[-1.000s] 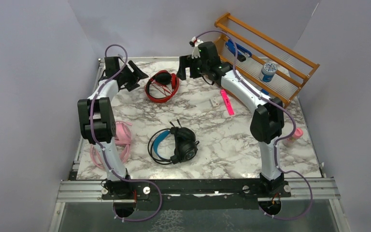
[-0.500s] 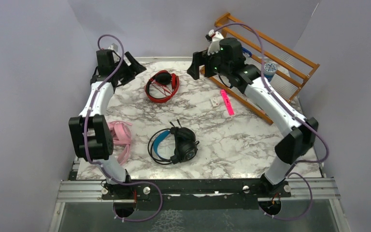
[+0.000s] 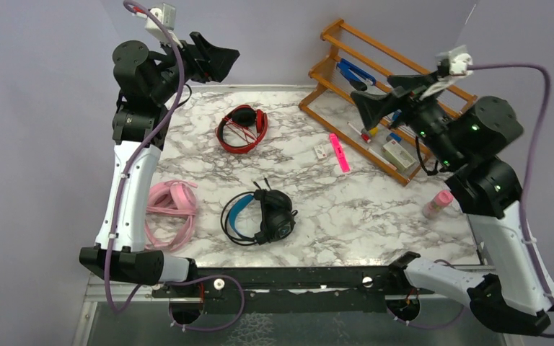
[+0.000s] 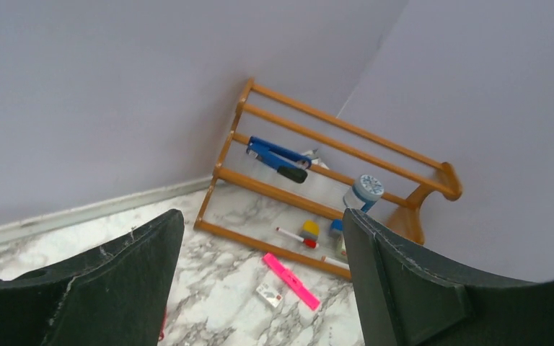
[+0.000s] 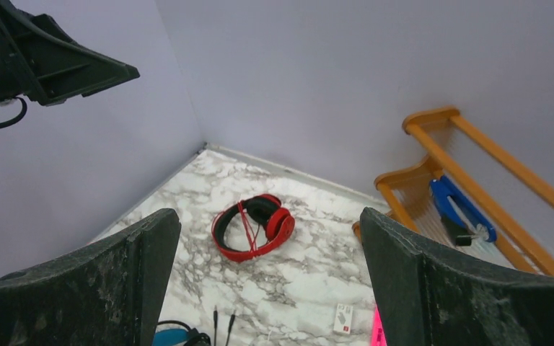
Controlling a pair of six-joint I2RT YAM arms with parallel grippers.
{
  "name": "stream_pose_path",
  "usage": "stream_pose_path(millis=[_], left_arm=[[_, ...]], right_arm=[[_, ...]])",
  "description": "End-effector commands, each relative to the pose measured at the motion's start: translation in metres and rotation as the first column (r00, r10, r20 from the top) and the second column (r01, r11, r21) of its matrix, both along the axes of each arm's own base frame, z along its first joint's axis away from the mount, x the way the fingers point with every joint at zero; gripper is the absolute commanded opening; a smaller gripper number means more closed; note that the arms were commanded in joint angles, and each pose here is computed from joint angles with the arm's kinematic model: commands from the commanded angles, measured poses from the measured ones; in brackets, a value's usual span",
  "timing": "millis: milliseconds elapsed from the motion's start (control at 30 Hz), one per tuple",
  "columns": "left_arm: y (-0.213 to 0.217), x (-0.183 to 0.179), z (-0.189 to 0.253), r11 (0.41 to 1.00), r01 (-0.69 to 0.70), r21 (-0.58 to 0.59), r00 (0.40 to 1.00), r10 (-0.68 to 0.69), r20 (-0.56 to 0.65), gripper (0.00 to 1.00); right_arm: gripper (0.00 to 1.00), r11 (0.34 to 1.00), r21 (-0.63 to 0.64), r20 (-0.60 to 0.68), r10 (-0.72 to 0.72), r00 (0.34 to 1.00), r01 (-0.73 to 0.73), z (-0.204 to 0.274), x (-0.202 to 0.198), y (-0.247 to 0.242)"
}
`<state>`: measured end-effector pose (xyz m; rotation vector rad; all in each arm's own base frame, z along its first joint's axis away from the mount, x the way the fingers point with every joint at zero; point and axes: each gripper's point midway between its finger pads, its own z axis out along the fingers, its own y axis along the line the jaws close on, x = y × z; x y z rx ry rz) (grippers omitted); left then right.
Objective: Wrap the headphones
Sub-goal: Reset both arms
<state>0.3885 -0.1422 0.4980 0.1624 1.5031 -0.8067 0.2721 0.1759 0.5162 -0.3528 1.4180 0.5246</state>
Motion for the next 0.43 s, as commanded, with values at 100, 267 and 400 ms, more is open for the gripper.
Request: stream_pose_path(millis=[100, 267, 400], left_arm=[[-0.017, -0.051, 0.07, 0.996, 0.085, 0.013, 0.978, -0.086, 0.189, 0.84], [-0.016, -0.066, 0.085, 0.998, 0.054, -0.024, 0.969, -0.047, 0.243, 0.85], [-0.015, -0.063, 0.077, 0.998, 0.044, -0.037, 0.973, -0.034, 0.229, 0.86]], right_arm=[[1.0, 0.998, 0.033, 0.107, -0.048, 0.993, 0.044, 0.025, -0.035, -0.032], [1.0, 0.998, 0.053, 0.128, -0.053, 0.99, 0.047, 0.03, -0.046, -0.04], [1.0, 0.999, 0.031, 0.135, -0.049, 0.99, 0.045, 0.026, -0.049, -0.041]])
